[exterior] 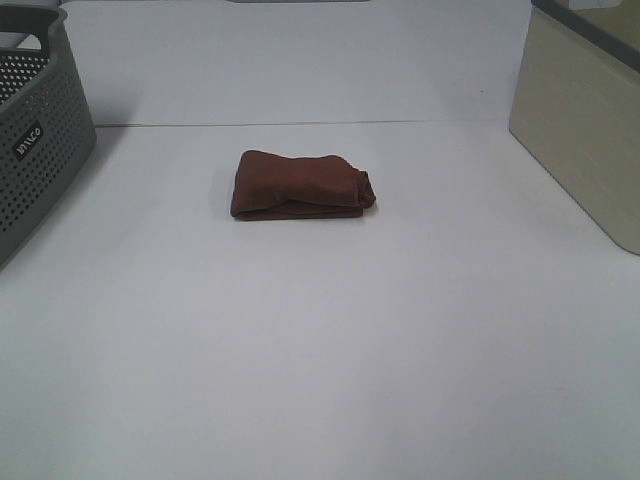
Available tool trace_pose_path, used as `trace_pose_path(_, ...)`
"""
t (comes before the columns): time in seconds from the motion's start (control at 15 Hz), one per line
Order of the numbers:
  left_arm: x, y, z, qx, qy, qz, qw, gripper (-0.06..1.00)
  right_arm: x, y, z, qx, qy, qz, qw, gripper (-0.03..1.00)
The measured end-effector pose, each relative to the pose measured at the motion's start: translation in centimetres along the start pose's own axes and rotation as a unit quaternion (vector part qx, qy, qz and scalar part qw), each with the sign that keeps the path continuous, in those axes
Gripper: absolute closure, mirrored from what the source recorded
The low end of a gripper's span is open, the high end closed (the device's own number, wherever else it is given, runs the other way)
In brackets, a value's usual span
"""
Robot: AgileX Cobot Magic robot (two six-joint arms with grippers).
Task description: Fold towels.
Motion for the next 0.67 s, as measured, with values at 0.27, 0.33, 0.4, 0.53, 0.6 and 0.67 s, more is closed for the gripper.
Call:
trace_pose_path(0.27, 0.0, 0.0, 0.0, 0.0, 0.0, 0.0, 1.0, 0.26, 0.05, -0.71, 0.32, -0.031, -0.002, 0.001, 1.0, 0.19)
trace_pose_path(0.33, 0.0, 0.0, 0.0, 0.0, 0.0, 0.0, 1.0, 0.26, 0.05, -0.72, 0.32, -0.032, -0.002, 0.001, 0.999, 0.19)
trace_pose_path(0.4, 0.0, 0.0, 0.0, 0.0, 0.0, 0.0, 1.0, 0.26, 0.05, -0.72, 0.32, -0.032, -0.002, 0.001, 0.999, 0.19)
trace_pose_path(0.53, 0.0, 0.0, 0.0, 0.0, 0.0, 0.0, 1.0, 0.26, 0.05, -0.72, 0.32, -0.032, -0.002, 0.001, 0.999, 0.19)
trace_pose_path(0.6, 0.0, 0.0, 0.0, 0.0, 0.0, 0.0, 1.0, 0.26, 0.05, -0.72, 0.32, -0.032, -0.002, 0.001, 0.999, 0.19)
trace_pose_path(0.67, 0.0, 0.0, 0.0, 0.0, 0.0, 0.0, 1.0, 0.26, 0.05, -0.72, 0.32, -0.032, -0.002, 0.001, 0.999, 0.19)
Point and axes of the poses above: a point on each arm's last joint axis where the gripper is mounted, y pointing out along that axis toward the gripper, x along the wrist's bending axis when the last joint is at zero, z = x × y, the point moved 4 cm from there along y, pointing out along that axis toward the gripper
